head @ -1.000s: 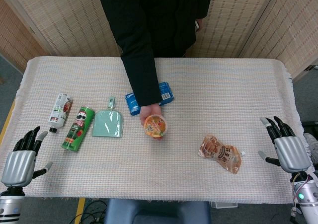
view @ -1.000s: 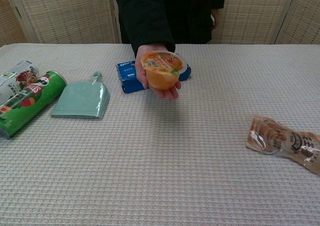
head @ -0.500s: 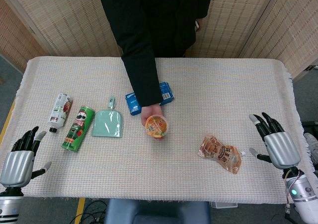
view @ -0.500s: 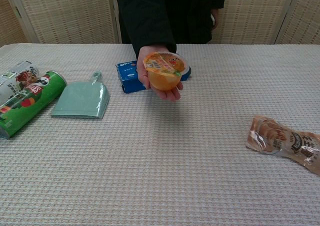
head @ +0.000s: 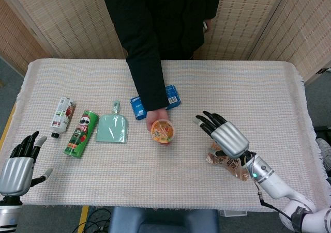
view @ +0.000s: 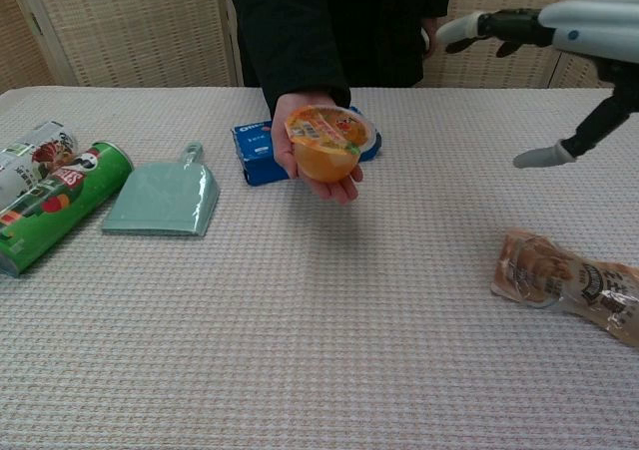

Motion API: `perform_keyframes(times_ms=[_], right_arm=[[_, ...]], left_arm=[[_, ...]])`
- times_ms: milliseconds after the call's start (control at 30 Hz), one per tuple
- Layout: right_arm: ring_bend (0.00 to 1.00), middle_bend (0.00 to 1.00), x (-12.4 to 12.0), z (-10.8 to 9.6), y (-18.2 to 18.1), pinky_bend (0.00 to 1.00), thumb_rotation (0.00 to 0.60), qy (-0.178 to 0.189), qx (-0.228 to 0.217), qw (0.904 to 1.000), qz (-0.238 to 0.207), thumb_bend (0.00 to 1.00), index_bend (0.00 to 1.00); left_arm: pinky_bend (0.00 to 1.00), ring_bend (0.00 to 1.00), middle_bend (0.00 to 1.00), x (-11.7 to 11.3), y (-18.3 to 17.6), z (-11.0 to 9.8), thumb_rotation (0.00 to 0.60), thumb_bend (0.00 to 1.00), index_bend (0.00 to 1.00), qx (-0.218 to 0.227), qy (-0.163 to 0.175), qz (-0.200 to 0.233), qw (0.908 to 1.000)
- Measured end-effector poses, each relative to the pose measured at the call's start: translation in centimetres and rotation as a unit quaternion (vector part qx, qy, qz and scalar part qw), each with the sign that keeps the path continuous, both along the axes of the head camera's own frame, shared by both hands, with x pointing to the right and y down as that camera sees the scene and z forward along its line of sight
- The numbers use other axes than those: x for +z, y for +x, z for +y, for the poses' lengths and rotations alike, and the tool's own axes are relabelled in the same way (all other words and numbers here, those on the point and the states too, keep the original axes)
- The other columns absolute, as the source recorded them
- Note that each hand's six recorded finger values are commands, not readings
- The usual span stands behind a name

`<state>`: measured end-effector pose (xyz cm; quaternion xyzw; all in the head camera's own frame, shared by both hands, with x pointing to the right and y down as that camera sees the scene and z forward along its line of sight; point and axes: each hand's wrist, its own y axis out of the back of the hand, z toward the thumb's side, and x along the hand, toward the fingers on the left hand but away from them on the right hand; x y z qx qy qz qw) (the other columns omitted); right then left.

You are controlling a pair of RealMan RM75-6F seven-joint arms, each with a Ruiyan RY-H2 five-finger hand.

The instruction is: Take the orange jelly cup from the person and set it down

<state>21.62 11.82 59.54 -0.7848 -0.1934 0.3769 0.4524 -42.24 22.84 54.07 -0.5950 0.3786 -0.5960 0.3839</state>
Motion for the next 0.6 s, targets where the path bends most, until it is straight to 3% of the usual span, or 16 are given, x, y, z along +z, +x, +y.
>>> perform_keyframes(times_ms=[167, 333, 600], right_arm=[[0.00, 0.00, 2.4, -0.2, -6.4, 0.13, 0.600, -0.031, -0.052, 0.9981, -0.015, 0.16, 0.00], [0.00, 0.00, 4.5, -1.1, -11.0, 0.13, 0.600, -0.035, -0.074, 0.9965, -0.018, 0.16, 0.00], [0.00, 0.01, 6.3, -2.4, -13.6, 0.13, 0.600, -0.039, -0.075, 0.9965, -0.003, 0.18, 0.00]], left_arm=[[0.22, 0.10, 0.05, -0.3, -0.8, 0.3, 0.600, 0.22, 0.14, -0.014, 0.002, 0.001, 0.9999], [0.22, 0.10, 0.05, -0.5, -1.6, 0.6, 0.600, 0.22, 0.14, -0.022, 0.002, -0.004, 0.9997], [0.22, 0.10, 0.05, -1.0, -2.7, 1.1, 0.600, 0.22, 0.14, -0.035, 0.005, -0.010, 0.9993]])
